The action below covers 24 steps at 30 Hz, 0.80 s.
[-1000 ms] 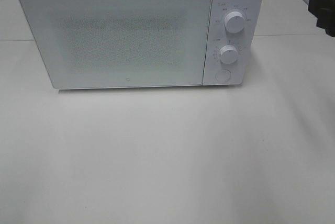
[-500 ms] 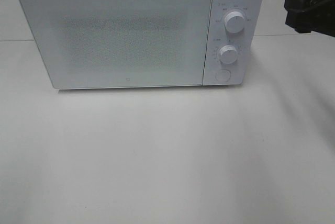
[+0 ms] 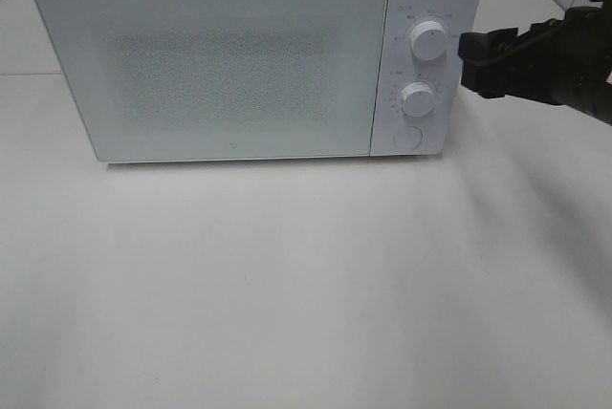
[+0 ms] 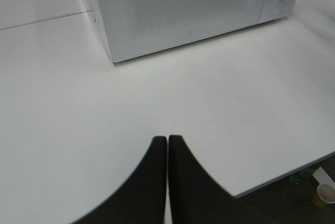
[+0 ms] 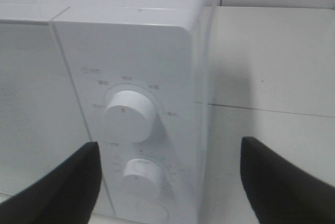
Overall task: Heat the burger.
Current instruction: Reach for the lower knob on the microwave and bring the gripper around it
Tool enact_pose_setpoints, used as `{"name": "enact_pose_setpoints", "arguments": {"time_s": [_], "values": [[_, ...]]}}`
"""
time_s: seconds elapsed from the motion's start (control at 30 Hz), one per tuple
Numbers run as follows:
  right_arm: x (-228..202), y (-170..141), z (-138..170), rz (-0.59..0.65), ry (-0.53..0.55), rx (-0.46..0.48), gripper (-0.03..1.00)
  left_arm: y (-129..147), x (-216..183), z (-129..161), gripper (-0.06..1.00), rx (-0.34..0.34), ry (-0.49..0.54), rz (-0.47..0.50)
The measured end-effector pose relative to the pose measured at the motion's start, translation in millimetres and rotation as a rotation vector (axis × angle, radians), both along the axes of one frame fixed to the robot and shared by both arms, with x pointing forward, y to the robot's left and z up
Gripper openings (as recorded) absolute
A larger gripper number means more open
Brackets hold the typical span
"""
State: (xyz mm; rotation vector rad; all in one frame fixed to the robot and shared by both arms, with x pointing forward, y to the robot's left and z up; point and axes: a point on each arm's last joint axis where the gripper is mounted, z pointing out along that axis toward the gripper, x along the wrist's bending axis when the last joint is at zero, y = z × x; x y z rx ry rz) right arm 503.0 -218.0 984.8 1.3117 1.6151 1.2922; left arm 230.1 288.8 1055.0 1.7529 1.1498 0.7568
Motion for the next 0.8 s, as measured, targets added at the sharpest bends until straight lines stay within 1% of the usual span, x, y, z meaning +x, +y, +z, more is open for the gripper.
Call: {"name": "enact_pose_setpoints", "arguments": {"time_s": [0.1,0.23,0.27,0.33,0.37,0.4,0.47,0.57,0.8], "values": [[-4,19,-1,0.015,-0.01,0.057,0.68,0,0,0,0.0,0.0,0.0,0.0],[-5,29,-7,0.005,-0.008,0.076,0.67,0,0,0,0.0,0.0,0.0,0.0],[-5,38,-12,0.013,-0.016,0.065,0.67,0,0,0,0.0,0.0,0.0,0.0],[-5,42,-15,0.016,-0.03,0.052,0.67,0,0,0,0.0,0.0,0.0,0.0],[-5,49,-21,0.03,-0.059,0.011,0.67,0,0,0,0.0,0.0,0.0,0.0],[-5,49,-21,0.03,-0.059,0.011,0.67,0,0,0,0.0,0.0,0.0,0.0],[-3,56,-31,0.049,-0.098,-0.053,0.67,0,0,0,0.0,0.0,0.0,0.0],[-1,57,-38,0.04,-0.11,-0.072,0.67,0,0,0,0.0,0.0,0.0,0.0],[4,55,-47,-0.001,-0.134,-0.072,0.67,0,0,0,0.0,0.0,0.0,0.0]]}}
